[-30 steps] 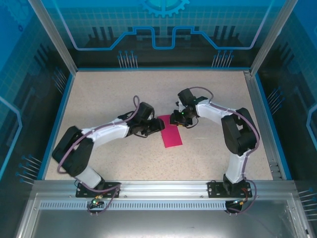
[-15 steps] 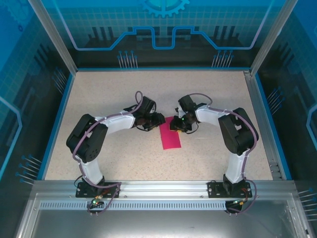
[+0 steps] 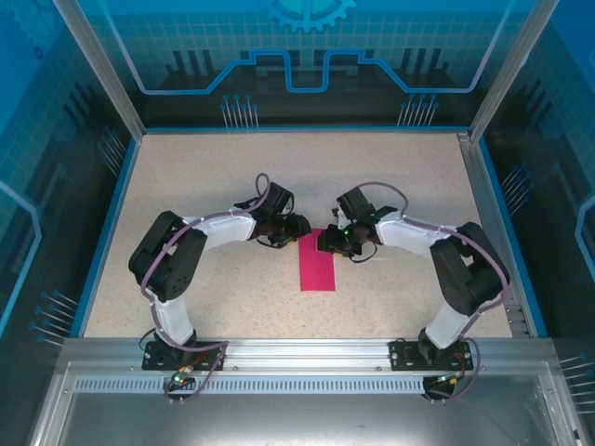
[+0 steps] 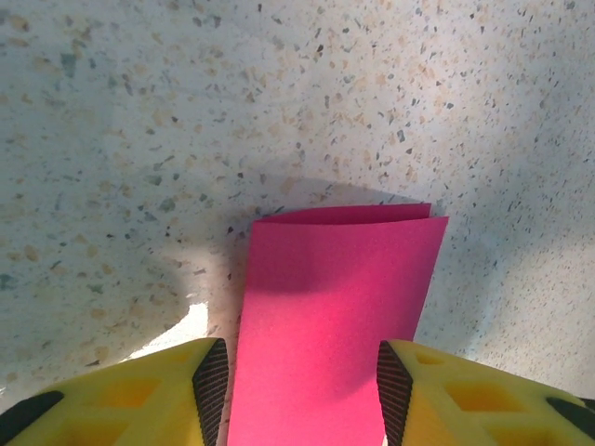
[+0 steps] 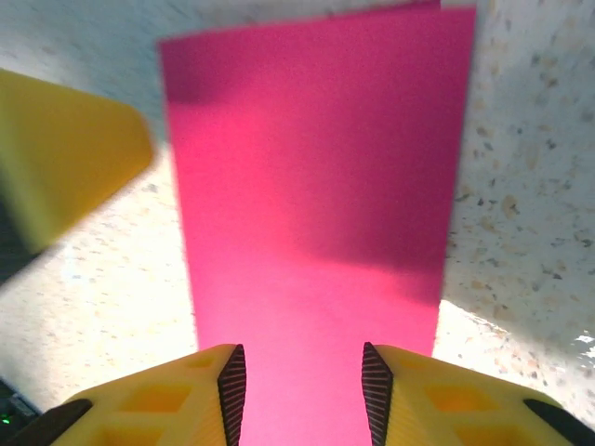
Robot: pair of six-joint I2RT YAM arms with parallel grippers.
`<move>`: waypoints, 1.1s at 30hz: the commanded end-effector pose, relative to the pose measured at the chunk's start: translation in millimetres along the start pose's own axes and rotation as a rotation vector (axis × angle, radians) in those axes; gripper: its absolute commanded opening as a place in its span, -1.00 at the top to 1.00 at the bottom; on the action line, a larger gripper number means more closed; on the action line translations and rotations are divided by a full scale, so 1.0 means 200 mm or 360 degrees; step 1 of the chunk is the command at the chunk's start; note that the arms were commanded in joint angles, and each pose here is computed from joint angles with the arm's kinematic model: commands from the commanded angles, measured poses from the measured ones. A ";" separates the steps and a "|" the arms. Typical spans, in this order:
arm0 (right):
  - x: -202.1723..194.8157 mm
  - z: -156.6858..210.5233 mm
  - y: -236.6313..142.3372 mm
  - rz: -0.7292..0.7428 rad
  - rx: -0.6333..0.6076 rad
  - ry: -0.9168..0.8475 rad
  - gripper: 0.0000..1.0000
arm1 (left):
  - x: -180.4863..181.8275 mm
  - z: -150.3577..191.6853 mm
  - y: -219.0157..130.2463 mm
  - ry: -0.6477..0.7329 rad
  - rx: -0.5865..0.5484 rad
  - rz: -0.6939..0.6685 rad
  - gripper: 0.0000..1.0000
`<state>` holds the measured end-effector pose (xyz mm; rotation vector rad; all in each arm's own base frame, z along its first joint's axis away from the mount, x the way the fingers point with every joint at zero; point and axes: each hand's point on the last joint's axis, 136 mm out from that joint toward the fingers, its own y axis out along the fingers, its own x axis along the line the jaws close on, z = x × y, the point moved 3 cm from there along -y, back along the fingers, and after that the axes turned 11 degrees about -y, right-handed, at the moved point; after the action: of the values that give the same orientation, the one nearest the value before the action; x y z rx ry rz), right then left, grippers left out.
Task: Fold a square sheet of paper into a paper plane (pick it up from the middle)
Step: Move the paper to the center of the table, then third fold the triangle at the center of the table.
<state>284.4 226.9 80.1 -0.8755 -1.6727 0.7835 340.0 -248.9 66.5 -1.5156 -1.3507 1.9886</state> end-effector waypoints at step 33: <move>-0.07 0.26 0.03 -0.0194 0.0043 0.0128 0.07 | 0.07 0.11 0.09 0.0136 0.0137 -0.0037 0.43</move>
<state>242.6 208.4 59.0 -0.8010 -1.6399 0.6708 318.0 -260.8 49.2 -1.5266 -1.2332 1.9442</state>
